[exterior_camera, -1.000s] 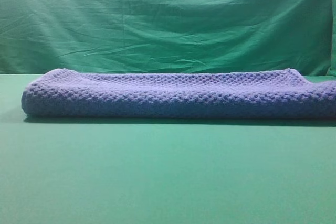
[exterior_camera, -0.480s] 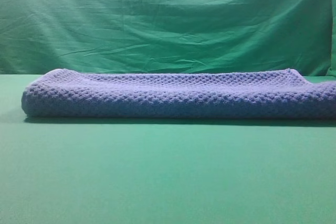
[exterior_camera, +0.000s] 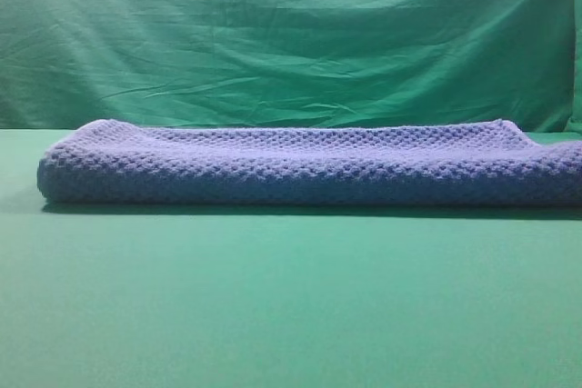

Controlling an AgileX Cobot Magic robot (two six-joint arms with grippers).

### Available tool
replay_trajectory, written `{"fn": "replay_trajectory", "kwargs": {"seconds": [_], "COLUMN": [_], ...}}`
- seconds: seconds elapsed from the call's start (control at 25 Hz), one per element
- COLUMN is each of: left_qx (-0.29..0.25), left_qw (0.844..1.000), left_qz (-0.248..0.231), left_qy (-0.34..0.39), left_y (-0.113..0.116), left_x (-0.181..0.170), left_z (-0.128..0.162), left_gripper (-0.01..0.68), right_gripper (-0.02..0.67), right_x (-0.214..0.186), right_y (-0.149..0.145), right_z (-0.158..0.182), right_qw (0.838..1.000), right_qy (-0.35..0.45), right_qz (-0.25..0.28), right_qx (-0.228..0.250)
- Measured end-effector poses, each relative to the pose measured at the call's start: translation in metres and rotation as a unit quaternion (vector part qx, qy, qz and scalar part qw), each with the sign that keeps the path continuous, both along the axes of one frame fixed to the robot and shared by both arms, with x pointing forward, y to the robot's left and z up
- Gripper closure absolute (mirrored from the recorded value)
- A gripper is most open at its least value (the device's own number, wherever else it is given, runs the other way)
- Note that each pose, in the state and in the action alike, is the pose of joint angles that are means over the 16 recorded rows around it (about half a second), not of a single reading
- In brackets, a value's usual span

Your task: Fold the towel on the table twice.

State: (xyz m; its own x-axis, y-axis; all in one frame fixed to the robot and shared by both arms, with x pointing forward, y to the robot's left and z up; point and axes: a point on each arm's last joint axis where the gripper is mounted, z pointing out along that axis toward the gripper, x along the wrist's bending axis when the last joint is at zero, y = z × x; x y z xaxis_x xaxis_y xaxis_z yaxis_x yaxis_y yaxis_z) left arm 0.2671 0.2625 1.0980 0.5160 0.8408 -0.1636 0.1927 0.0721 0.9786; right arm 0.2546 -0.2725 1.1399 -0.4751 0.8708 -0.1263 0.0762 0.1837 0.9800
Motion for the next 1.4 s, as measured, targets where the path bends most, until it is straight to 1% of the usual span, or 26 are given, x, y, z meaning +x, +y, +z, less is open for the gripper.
{"fn": "replay_trajectory", "kwargs": {"seconds": [0.28, 0.6, 0.76, 0.92, 1.16, 1.4], "left_qx": [0.021, 0.028, 0.023, 0.021, 0.02, 0.02], "left_qw": [1.0, 0.997, 0.994, 0.991, 0.988, 0.986], "left_qz": [0.021, 0.071, 0.097, 0.113, 0.121, 0.121], "left_qy": [0.0, 0.024, 0.042, 0.062, 0.093, 0.116], "left_y": [0.004, 0.012, 0.015, 0.016, 0.016, 0.015], "left_x": [-0.001, 0.006, 0.013, 0.02, 0.026, 0.027], "left_z": [-0.01, -0.022, -0.036, -0.056, -0.086, -0.103], "left_gripper": [0.673, 0.673, 0.673, 0.673, 0.673, 0.673], "right_gripper": [0.649, 0.649, 0.649, 0.649, 0.649, 0.649], "right_x": [-0.01, 0.004, 0.013, 0.019, 0.023, 0.023], "right_y": [-0.004, -0.004, -0.004, -0.003, -0.002, -0.001], "right_z": [-0.038, -0.081, -0.1, -0.116, -0.133, -0.142], "right_qw": [1.0, 1.0, 0.999, 0.999, 0.998, 0.997], "right_qy": [-0.02, -0.011, 0.0, 0.011, 0.035, 0.058], "right_qz": [-0.009, -0.028, -0.037, -0.043, -0.044, -0.039], "right_qx": [0.003, 0.004, 0.004, 0.002, -0.005, -0.013]}}
